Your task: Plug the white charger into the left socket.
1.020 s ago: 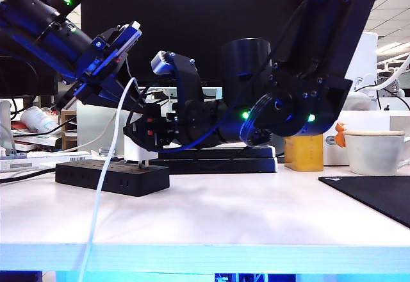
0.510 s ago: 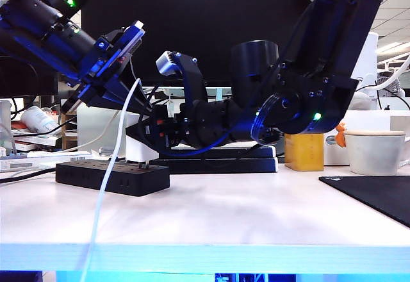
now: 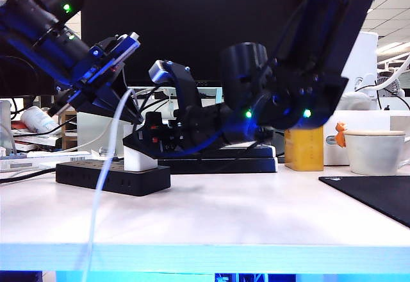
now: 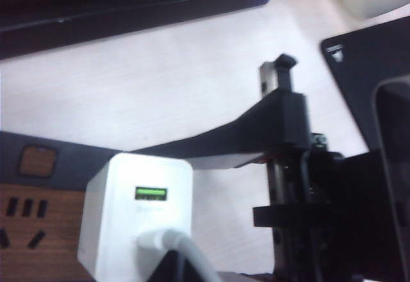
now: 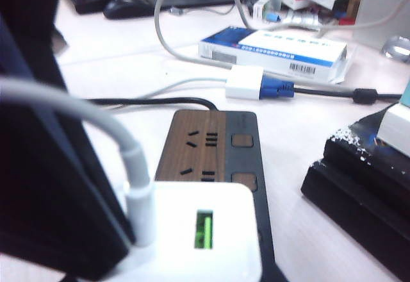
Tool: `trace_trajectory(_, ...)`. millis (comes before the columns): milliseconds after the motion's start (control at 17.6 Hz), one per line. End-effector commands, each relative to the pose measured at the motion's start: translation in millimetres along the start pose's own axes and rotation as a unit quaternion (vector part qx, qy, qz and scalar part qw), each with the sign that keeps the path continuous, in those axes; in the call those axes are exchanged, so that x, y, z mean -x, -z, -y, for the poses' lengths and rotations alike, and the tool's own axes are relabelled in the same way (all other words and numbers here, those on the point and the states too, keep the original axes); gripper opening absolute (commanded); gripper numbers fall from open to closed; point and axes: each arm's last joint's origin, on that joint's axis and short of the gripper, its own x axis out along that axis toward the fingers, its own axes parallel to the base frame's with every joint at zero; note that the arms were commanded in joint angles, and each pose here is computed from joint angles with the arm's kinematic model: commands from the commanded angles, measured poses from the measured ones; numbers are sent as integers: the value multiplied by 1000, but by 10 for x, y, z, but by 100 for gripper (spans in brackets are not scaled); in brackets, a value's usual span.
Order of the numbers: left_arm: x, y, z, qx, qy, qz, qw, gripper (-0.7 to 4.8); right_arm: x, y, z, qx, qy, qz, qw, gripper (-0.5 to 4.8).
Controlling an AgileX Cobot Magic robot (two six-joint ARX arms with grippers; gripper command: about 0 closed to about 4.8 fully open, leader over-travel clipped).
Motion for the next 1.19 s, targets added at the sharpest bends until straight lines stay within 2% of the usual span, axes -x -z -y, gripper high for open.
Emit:
trace_trajectory(57,-39,96,-104,17,-66,-26,997,-5,59,421,-43,-55,1,-141,989,211)
trace_trajectory(113,-40,94,-104,16,-66,-25,997,-5,59,421,-45,-55,1,-141,988,211)
trace_trajectory(340,-38,84,-100,15,-64,-22,998,-5,30,289,-17,-31,8,-78,996,211)
trace_trajectory(680,20,-78,-32,8,-42,-7,999,-5,29,265,-8,-46,16,-68,996,211)
trace_trajectory(850,101,-200,28,-10,-40,-5,999,-5,41,172,1,-39,20,-52,998,212)
trace_trajectory(907,139,-220,50,-16,-41,-2,999,-5,52,117,4,-34,25,-46,998,234)
trace_trajectory(963,168,-236,62,-17,-46,1,999,-5,73,47,25,-30,30,-37,998,328)
trace_trajectory(1020,190,-246,66,-18,-59,3,998,-5,90,-19,38,-24,35,-27,999,378)
trace_trajectory(1190,246,-249,90,-22,-67,5,998,-5,171,-219,106,-12,47,3,999,377)
